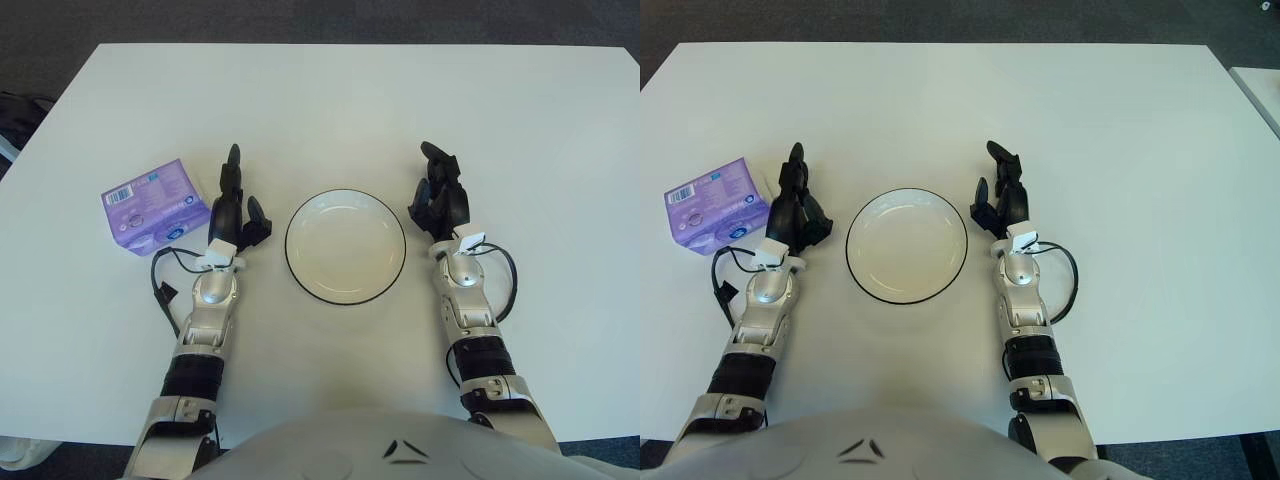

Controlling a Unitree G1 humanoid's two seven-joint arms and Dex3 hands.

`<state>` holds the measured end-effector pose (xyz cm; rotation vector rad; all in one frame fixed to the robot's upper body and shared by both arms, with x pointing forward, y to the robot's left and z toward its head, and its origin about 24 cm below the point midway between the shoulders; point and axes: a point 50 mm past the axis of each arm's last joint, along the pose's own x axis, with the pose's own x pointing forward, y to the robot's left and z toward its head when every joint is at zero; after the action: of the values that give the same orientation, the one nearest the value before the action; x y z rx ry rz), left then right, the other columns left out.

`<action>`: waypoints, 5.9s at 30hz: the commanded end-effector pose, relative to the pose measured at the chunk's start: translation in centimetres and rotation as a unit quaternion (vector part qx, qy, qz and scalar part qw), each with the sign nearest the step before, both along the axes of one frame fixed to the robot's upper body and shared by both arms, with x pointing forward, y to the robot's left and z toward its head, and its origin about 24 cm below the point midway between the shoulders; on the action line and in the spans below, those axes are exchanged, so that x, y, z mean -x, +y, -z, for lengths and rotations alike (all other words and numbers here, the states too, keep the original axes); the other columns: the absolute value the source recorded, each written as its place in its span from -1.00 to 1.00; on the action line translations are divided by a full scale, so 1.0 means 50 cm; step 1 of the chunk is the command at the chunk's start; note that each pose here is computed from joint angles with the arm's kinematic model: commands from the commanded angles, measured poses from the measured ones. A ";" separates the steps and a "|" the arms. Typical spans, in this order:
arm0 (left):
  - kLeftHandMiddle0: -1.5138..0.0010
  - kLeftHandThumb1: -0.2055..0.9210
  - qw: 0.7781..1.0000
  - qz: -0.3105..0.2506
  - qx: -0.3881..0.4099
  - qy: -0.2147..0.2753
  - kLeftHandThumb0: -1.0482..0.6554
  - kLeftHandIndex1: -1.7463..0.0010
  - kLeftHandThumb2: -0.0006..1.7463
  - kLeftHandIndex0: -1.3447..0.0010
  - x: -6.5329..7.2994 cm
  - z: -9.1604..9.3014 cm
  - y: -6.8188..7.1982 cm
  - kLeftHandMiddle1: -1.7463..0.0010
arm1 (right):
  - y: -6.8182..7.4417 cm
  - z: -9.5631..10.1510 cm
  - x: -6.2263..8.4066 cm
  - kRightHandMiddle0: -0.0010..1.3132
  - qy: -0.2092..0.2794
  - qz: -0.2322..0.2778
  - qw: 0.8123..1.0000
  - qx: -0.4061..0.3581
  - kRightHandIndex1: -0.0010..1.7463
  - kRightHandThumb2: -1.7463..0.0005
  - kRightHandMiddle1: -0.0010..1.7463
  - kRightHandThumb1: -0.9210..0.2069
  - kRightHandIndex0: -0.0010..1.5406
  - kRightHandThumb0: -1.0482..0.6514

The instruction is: Put the tissue paper into the plate.

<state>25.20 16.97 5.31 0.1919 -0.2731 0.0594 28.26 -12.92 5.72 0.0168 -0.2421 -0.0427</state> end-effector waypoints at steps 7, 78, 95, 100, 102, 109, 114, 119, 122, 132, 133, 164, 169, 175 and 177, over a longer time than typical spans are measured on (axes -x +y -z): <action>0.95 1.00 0.998 0.020 -0.013 0.049 -0.65 0.88 0.25 1.00 0.040 0.013 -0.001 1.00 | -0.003 0.066 0.022 -1.00 0.082 0.004 0.997 -0.004 -1.00 -0.02 -0.27 -1.00 -0.70 -0.53; 1.00 1.00 0.782 -0.098 -0.611 -0.077 -0.67 1.00 -0.01 1.00 0.117 -0.327 0.170 1.00 | 0.024 0.103 0.016 -1.00 0.111 -0.011 0.994 -0.012 -0.99 0.00 -0.27 -1.00 -0.67 -0.58; 1.00 1.00 0.650 -0.128 -0.748 0.041 -0.90 1.00 -0.04 1.00 0.111 -0.394 0.250 1.00 | 0.031 0.105 0.014 -1.00 0.112 -0.013 0.994 -0.013 -0.99 0.00 -0.23 -1.00 -0.68 -0.56; 1.00 1.00 0.639 -0.099 -0.759 0.074 -0.98 1.00 -0.12 1.00 0.110 -0.388 0.245 1.00 | 0.030 0.106 0.014 -1.00 0.115 -0.009 0.993 -0.013 -0.99 0.00 -0.22 -1.00 -0.68 -0.56; 1.00 1.00 0.637 -0.093 -0.760 0.084 -0.99 1.00 -0.14 1.00 0.109 -0.388 0.244 1.00 | 0.030 0.107 0.014 -1.00 0.116 -0.009 0.993 -0.013 -0.99 0.00 -0.22 -1.00 -0.68 -0.56; 1.00 1.00 0.633 -0.067 -0.757 0.148 -1.00 1.00 -0.23 1.00 0.092 -0.402 0.228 1.00 | 0.030 0.109 0.012 -1.00 0.117 -0.011 0.993 -0.015 -1.00 -0.01 -0.23 -1.00 -0.69 -0.56; 1.00 1.00 0.599 -0.040 -0.777 0.190 -1.00 1.00 -0.24 1.00 0.073 -0.403 0.214 1.00 | 0.028 0.110 0.011 -1.00 0.117 -0.012 0.993 -0.017 -1.00 -0.01 -0.24 -1.00 -0.69 -0.55; 1.00 1.00 0.588 -0.006 -0.779 0.219 -1.00 1.00 -0.21 1.00 0.062 -0.399 0.207 1.00 | 0.027 0.110 0.011 -1.00 0.115 -0.013 0.993 -0.021 -1.00 -0.01 -0.27 -1.00 -0.70 -0.54; 1.00 1.00 0.584 0.020 -0.778 0.229 -1.00 1.00 -0.17 1.00 0.055 -0.394 0.201 1.00 | 0.026 0.110 0.011 -1.00 0.113 -0.014 0.993 -0.022 -1.00 -0.01 -0.28 -1.00 -0.70 -0.53; 1.00 1.00 0.575 0.096 -0.772 0.254 -1.00 1.00 -0.03 1.00 0.031 -0.381 0.185 1.00 | 0.022 0.111 0.009 -1.00 0.113 -0.014 0.993 -0.026 -1.00 0.00 -0.30 -1.00 -0.72 -0.50; 1.00 1.00 0.575 0.101 -0.771 0.255 -1.00 1.00 -0.02 1.00 0.029 -0.378 0.184 1.00 | 0.022 0.111 0.008 -1.00 0.113 -0.014 0.993 -0.026 -1.00 0.00 -0.30 -1.00 -0.73 -0.50; 1.00 1.00 0.578 0.142 -0.748 0.294 -1.00 1.00 -0.03 1.00 0.005 -0.367 0.168 1.00 | 0.011 0.111 0.009 -1.00 0.111 0.000 0.993 -0.028 -1.00 0.02 -0.30 -1.00 -0.72 -0.49; 1.00 1.00 0.582 0.136 -0.746 0.293 -1.00 1.00 -0.04 1.00 0.002 -0.363 0.167 1.00 | 0.008 0.111 0.009 -1.00 0.108 0.000 0.994 -0.029 -1.00 0.02 -0.30 -1.00 -0.73 -0.49; 1.00 1.00 0.591 0.117 -0.745 0.286 -1.00 1.00 -0.05 1.00 0.000 -0.360 0.166 1.00 | 0.004 0.112 0.008 -1.00 0.108 0.004 0.994 -0.028 -0.99 0.03 -0.29 -1.00 -0.72 -0.51; 1.00 1.00 0.597 0.111 -0.742 0.286 -1.00 1.00 -0.05 1.00 0.000 -0.358 0.168 1.00 | 0.002 0.112 0.008 -1.00 0.109 0.005 0.994 -0.027 -0.99 0.03 -0.29 -1.00 -0.71 -0.51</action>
<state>25.18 25.39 23.36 1.8459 0.4031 -0.5458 29.93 -11.27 5.33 0.0810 -0.2622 -0.0056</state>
